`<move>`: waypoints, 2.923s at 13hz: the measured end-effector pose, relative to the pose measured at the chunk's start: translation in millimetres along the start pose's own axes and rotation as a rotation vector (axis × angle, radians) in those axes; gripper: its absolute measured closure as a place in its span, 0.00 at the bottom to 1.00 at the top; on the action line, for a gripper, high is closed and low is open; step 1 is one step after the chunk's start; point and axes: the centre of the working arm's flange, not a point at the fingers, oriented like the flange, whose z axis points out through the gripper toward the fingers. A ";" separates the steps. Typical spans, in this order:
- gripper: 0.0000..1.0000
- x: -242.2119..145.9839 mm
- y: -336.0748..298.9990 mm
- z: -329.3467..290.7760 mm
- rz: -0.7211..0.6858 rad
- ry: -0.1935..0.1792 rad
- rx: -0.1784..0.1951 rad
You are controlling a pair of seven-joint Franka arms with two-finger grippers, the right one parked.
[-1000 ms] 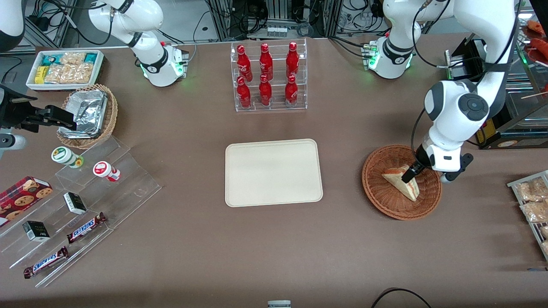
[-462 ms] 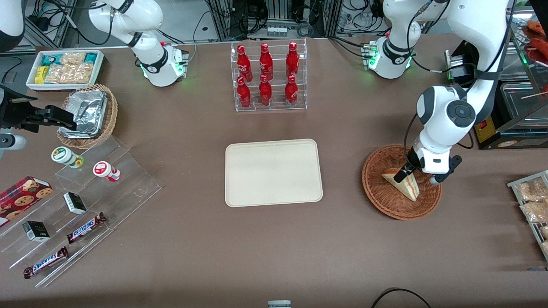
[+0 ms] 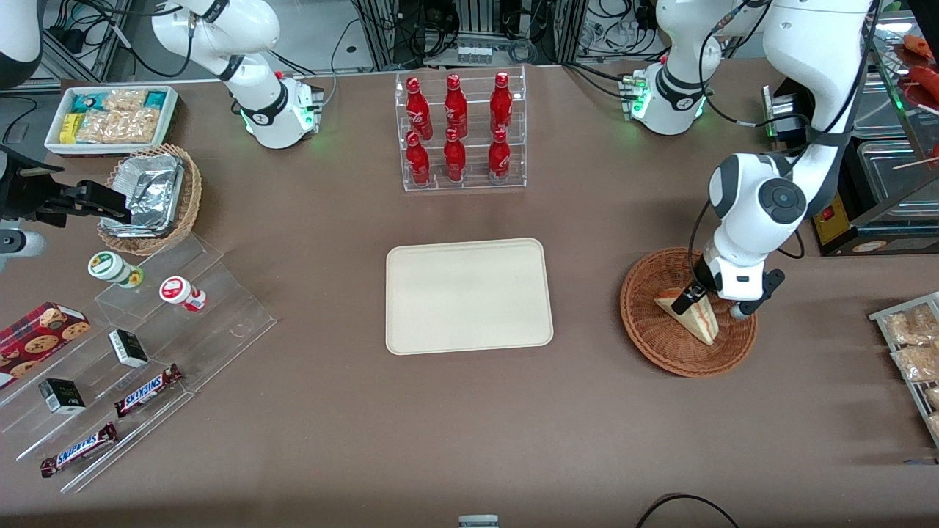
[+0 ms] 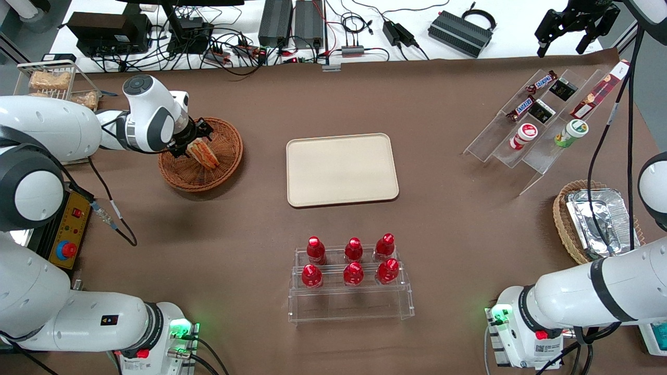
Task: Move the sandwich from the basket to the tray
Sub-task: 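Lower the open left gripper around the wrapped sandwich in the basket, then close the left gripper on the sandwich and lift it, then carry the sandwich with the left gripper over the cream tray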
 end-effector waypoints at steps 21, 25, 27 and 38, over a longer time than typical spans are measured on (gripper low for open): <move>0.85 -184.7 219.0 -142.3 0.494 -0.087 0.028; 0.85 -272.9 275.2 -113.0 0.610 -0.102 0.023; 0.85 -308.4 294.4 -86.9 0.658 -0.077 0.019; 0.85 -374.6 305.3 14.4 0.716 -0.010 0.003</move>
